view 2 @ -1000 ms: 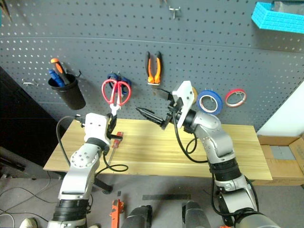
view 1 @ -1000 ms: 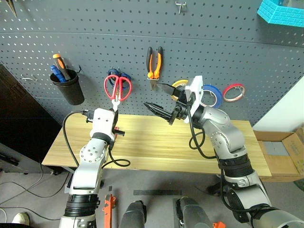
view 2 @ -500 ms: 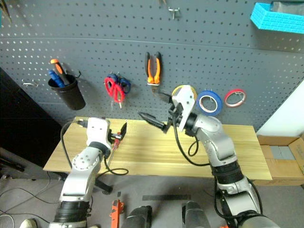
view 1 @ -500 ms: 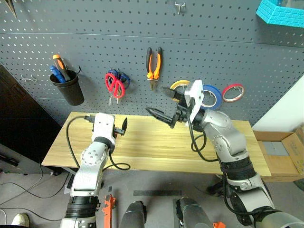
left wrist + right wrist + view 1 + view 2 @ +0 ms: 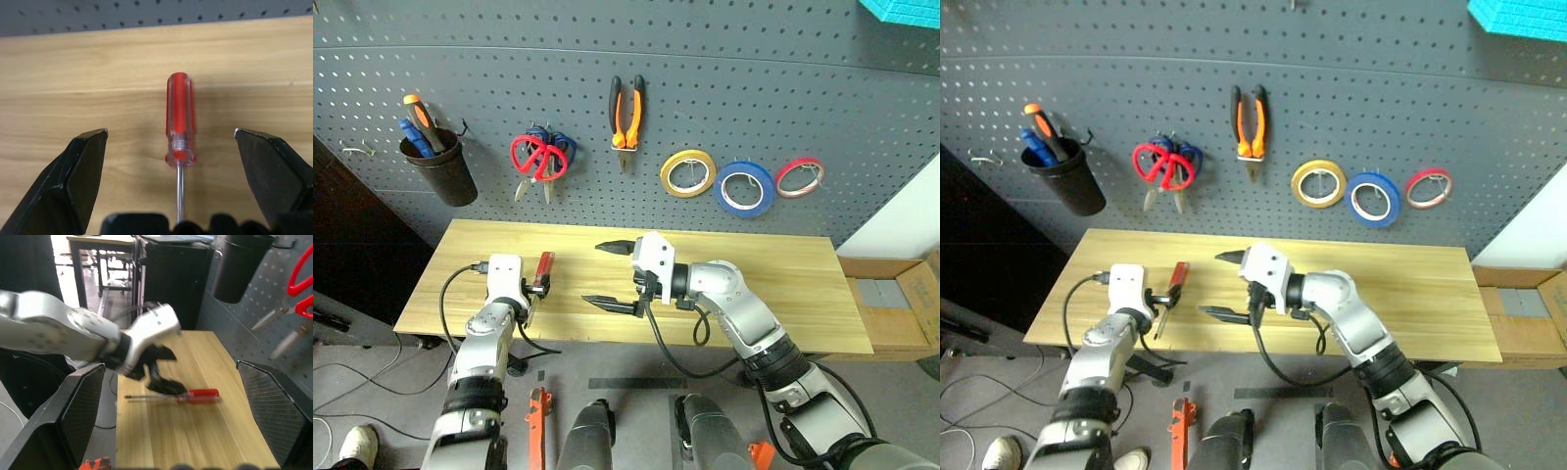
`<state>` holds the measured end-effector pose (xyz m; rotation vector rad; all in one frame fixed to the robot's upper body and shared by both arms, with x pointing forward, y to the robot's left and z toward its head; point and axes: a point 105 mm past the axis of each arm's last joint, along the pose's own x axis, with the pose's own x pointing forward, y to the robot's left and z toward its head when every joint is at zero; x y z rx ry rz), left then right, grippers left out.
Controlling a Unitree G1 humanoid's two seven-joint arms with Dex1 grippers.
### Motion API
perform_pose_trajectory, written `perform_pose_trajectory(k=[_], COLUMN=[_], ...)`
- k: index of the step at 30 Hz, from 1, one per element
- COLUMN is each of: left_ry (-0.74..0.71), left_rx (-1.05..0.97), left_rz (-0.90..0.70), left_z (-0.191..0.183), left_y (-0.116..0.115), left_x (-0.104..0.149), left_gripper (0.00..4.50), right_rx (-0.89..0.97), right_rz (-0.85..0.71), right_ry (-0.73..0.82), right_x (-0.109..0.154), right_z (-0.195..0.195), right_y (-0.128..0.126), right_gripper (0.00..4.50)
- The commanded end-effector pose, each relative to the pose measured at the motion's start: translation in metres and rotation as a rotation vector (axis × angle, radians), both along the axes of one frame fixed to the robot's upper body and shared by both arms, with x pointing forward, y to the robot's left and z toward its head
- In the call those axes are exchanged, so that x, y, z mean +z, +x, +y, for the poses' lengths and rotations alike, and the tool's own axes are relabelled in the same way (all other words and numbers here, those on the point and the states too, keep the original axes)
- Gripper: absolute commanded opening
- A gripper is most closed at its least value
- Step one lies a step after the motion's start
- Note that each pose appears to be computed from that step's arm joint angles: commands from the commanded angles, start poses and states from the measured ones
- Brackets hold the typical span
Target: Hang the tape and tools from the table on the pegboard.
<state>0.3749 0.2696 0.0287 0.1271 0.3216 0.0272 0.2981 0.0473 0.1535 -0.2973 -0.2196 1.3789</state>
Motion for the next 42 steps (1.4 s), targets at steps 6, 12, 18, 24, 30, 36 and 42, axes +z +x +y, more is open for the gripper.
perform_pose_trajectory(k=[6, 12, 18, 24, 30, 36, 42], left_ry=[-0.021, -0.028, -0.033, -0.011, 0.178, 0.472, 0.719], left_rx=[-0.053, -0.073, -0.070, -0.067, -0.152, -0.141, 0.012], left_rz=[0.024, 0.030, 0.008, -0.015, -0.175, -0.478, -0.819], left_z=[0.003, 0.002, 0.004, 0.008, -0.005, -0.032, -0.026], left_y=[0.018, 0.021, 0.024, 0.027, 0.020, -0.031, -0.046], left_x=[-0.005, -0.004, 0.004, 0.014, 0.055, 0.130, 0.238], left_gripper=[4.46, 3.15, 0.94, 0.90, 0.90, 0.90, 0.90], right_rx=[0.021, 0.018, 0.016, 0.010, -0.007, -0.043, -0.031], right_rz=[-0.045, -0.042, -0.052, -0.056, -0.008, 0.011, 0.008], right_ry=[0.029, 0.026, 0.035, 0.045, 0.130, 0.255, 0.393], right_x=[0.014, 0.013, 0.016, 0.019, 0.041, 0.077, 0.113], right_z=[0.002, 0.000, 0.002, 0.003, -0.006, -0.010, 0.004], right_y=[-0.003, -0.005, -0.003, 0.000, 0.003, 0.004, 0.000], right_gripper=[4.50, 4.50, 4.50, 4.50, 4.50, 4.50, 4.50])
